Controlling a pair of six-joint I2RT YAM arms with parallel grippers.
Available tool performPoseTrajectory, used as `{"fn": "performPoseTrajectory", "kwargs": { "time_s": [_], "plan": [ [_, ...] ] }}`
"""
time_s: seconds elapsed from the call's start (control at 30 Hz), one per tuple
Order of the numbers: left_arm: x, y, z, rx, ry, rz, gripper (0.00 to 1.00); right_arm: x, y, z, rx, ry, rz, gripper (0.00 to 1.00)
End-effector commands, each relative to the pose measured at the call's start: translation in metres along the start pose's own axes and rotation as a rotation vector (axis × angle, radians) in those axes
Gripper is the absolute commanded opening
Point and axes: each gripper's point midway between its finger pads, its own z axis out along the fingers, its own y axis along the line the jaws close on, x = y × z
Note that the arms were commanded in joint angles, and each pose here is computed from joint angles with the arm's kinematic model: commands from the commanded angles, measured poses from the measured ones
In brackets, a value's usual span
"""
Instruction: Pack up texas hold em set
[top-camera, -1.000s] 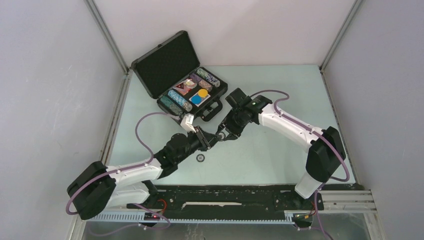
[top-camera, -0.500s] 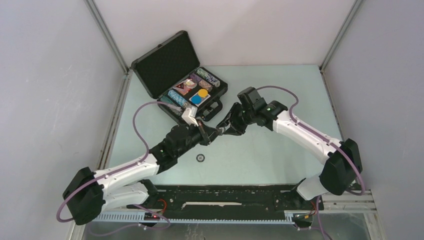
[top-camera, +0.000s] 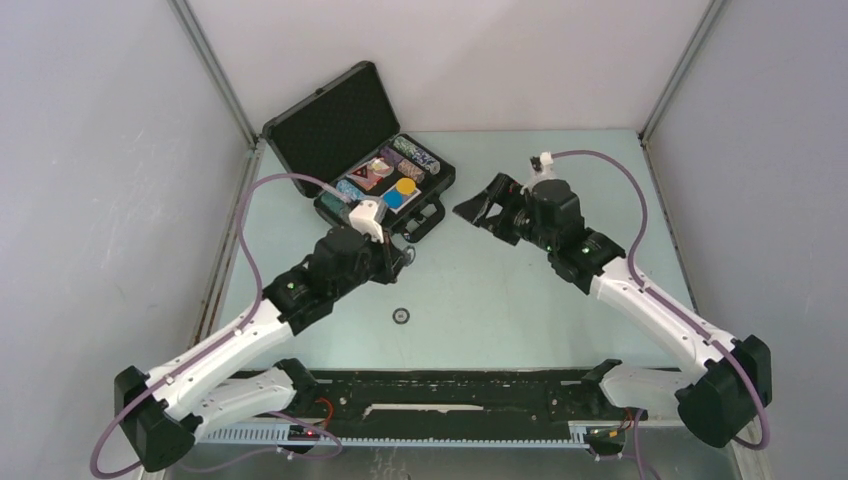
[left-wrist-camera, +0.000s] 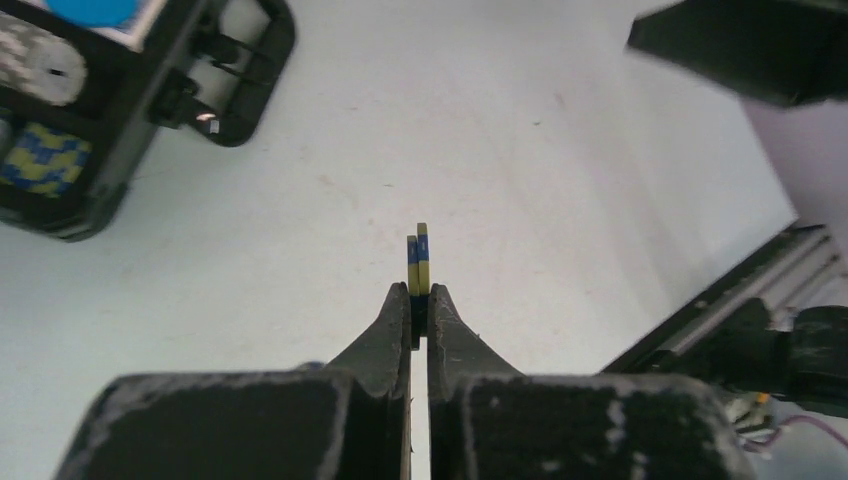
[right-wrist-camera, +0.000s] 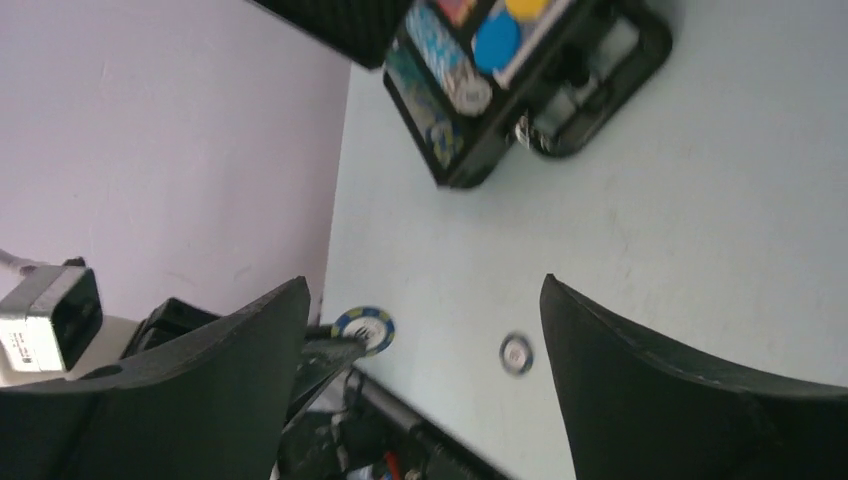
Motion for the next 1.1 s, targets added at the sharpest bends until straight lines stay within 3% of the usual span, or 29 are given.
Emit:
{"fn": "performPoseTrajectory", "kwargs": {
  "time_s": [0.0,0.1,0.23,0.4,0.53,1.07],
  "plan": [
    [-0.024,0.03,-0.016,-0.182,0.021,0.172,0.0,-0.064,0.026,0.006,-0.15,-0.291,-0.318,0.99],
    [-0.028,0.059,-0.008,-0.323,0.094,0.243,0.0,-0.085,0.034,0.022,-0.291,-0.308,-0.559,1.0],
    [-0.019,0.096,0.018,-0.473,0.28,0.316,0.0,-0.123,-0.006,0.014,-0.511,-0.237,-0.504,0.99],
    [-0.019,0.132,0.048,-0.629,0.452,0.496,0.0,-0.118,-0.083,0.014,-0.459,-0.214,-0.468,1.0],
    [-0.023,0.143,0.072,-0.667,0.502,0.552,0.0,-0.116,-0.105,0.018,-0.387,-0.185,-0.472,1.0],
    [-0.008,0.163,0.094,-0.674,0.533,0.541,0.0,-0.1,-0.081,0.018,-0.557,-0.164,-0.449,1.0]
  ]
}}
